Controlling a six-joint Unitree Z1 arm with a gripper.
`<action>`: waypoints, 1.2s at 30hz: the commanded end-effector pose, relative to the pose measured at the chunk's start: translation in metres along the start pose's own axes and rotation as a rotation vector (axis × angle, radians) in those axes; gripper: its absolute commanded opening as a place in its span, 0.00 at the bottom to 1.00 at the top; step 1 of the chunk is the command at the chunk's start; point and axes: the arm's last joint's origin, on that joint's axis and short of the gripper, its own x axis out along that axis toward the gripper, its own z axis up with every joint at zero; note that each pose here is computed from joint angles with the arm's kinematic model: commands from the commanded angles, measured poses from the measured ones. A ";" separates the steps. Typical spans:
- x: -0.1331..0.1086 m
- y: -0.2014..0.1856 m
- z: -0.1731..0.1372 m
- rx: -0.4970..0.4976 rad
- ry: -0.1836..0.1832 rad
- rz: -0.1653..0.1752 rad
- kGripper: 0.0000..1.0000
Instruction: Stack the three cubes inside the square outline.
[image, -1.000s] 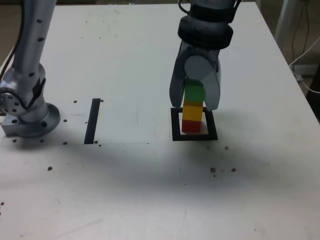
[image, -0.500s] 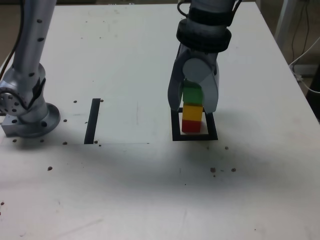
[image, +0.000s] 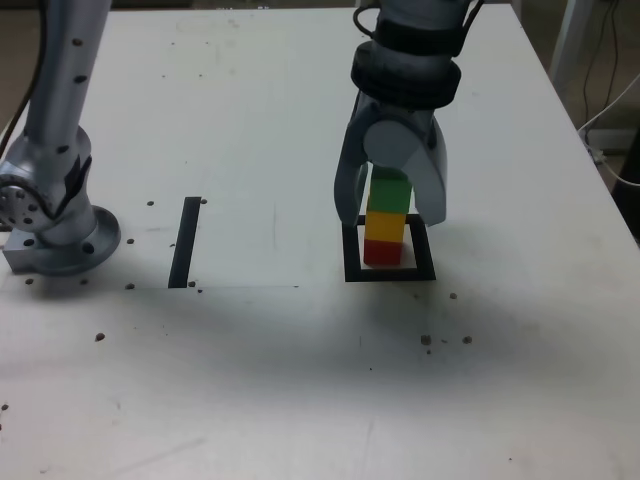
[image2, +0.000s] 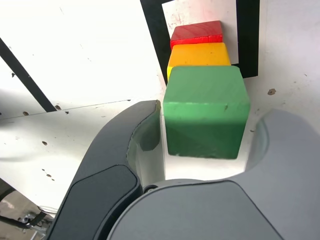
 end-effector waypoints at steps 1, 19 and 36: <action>-0.009 -0.002 -0.007 -0.002 -0.021 0.011 1.00; -0.035 0.010 -0.118 -0.112 -0.017 0.133 1.00; 0.041 0.018 -0.175 -0.184 0.070 0.114 1.00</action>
